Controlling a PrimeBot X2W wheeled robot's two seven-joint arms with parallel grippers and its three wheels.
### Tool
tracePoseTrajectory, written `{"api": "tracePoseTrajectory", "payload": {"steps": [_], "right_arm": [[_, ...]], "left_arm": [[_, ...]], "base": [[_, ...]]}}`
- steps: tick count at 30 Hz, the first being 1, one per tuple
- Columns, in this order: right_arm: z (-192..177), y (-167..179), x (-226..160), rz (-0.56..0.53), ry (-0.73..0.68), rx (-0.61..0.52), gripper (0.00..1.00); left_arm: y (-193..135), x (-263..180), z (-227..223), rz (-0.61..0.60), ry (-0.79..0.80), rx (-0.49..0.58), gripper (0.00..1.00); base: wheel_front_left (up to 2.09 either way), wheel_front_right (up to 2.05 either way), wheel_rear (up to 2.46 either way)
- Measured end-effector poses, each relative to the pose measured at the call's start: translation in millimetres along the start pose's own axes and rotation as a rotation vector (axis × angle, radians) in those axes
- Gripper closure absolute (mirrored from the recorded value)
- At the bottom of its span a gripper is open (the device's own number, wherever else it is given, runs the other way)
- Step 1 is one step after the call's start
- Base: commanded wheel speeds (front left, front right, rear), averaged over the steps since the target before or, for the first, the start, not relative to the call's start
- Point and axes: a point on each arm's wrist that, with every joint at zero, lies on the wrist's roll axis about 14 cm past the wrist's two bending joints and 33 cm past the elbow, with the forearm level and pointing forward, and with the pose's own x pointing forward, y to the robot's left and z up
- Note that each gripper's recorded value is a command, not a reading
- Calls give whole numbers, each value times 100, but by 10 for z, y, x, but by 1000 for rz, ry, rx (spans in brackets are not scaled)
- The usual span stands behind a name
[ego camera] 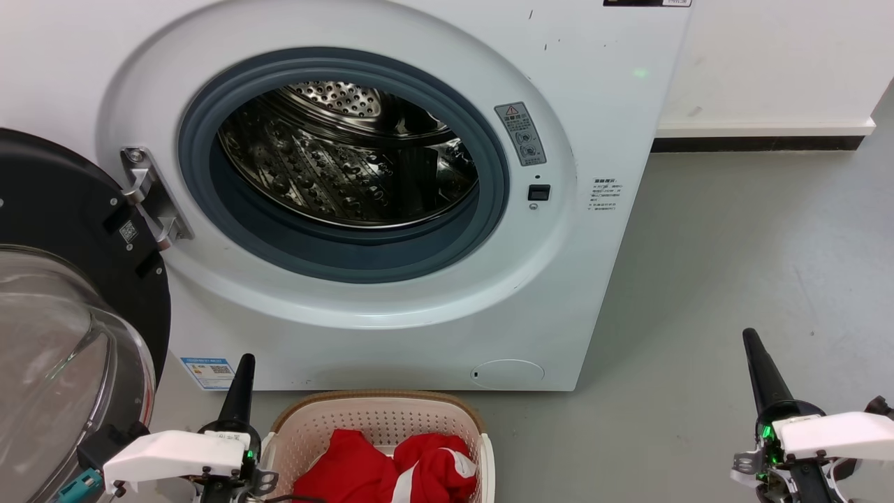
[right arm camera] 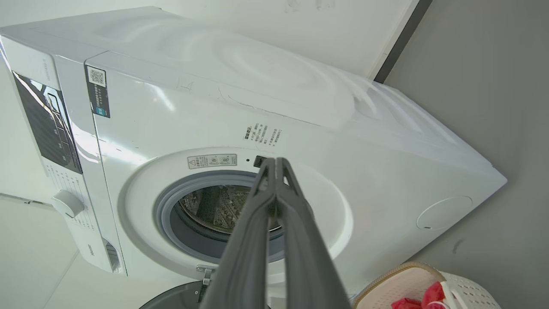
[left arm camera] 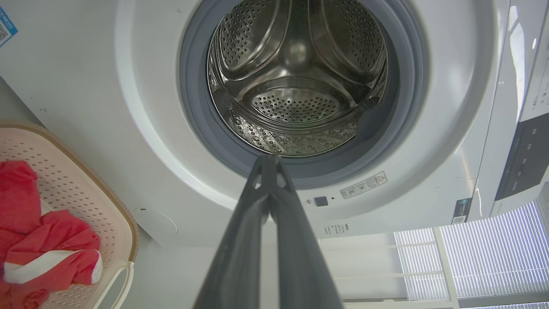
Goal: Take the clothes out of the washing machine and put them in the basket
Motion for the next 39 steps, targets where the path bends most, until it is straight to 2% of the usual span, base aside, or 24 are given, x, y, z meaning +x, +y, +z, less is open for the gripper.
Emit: {"api": "tracePoseTrajectory", "payload": {"steps": [39], "right_arm": [[-62, 81, 118, 30, 41, 330, 100]], "left_arm": [[-137, 90, 87, -72, 1, -328, 100]], "base": [[0, 0, 0]]}}
